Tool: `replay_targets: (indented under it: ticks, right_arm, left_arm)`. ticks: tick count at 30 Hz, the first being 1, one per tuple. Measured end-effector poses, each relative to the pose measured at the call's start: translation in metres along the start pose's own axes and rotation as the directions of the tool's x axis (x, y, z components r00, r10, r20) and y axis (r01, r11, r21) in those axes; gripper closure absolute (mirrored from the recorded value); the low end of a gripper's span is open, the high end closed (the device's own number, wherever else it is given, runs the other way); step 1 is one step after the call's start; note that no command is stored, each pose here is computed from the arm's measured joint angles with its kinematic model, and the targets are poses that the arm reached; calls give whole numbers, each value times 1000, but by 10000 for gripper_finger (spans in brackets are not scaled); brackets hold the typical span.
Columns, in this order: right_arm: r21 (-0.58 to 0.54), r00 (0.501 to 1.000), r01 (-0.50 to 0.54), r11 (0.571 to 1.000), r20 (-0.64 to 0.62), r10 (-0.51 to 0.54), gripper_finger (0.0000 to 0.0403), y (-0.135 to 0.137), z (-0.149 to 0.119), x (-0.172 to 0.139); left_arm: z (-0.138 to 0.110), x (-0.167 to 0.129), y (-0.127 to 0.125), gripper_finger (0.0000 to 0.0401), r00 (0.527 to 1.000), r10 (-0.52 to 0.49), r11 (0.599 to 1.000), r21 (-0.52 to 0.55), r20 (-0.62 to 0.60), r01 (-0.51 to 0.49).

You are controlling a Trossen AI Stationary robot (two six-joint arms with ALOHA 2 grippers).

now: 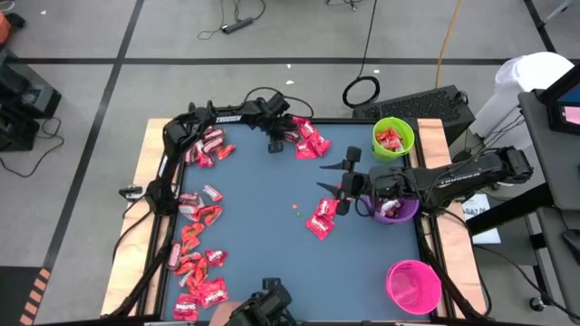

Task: Organize candy in baskets
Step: Put the brown chocolate bar into the violet bucket

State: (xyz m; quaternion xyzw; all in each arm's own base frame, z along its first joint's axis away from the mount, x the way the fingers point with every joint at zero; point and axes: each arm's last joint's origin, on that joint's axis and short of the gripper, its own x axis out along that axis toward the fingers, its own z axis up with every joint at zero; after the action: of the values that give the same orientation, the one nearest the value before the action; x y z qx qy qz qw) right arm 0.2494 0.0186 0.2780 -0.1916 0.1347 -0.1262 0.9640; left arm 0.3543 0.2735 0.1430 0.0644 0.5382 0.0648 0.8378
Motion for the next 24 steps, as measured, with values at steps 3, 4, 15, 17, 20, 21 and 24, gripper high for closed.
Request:
replay_targets:
  ticks: [3, 4, 15, 17, 20, 21, 24]
  right_arm:
    - [7, 1000, -6, 1000, -21, 7, 198, 1, -2, 0]
    - [15, 1000, -9, 1000, -30, 9, 198, 1, -3, 0]
    - [56, 995, -7, 998, -98, 13, 185, 0, -11, 3]
    - [57, 994, -4, 998, -108, 10, 173, -1, -13, 4]
    - [60, 992, 3, 998, -124, 5, 156, -2, -16, 8]
    - [63, 992, 6, 998, -128, 2, 151, -3, -17, 9]
    - [52, 994, -8, 999, -105, 13, 143, -3, -16, 12]
  left_arm:
    - [3, -11, -4, 366, 1000, -3, 1000, -6, -19, 3]
    - [5, -18, -6, 366, 1000, -1, 1000, -12, -19, 1]
    - [33, -117, -60, 368, 982, 107, 994, 18, 155, -111]
    - [30, -132, -78, 370, 973, 112, 993, 17, 200, -118]
    - [22, -151, -107, 371, 953, 107, 992, 33, 285, -121]
    - [19, -156, -118, 371, 943, 103, 992, 38, 318, -121]
    - [9, -166, -148, 372, 912, 73, 993, 53, 404, -103]
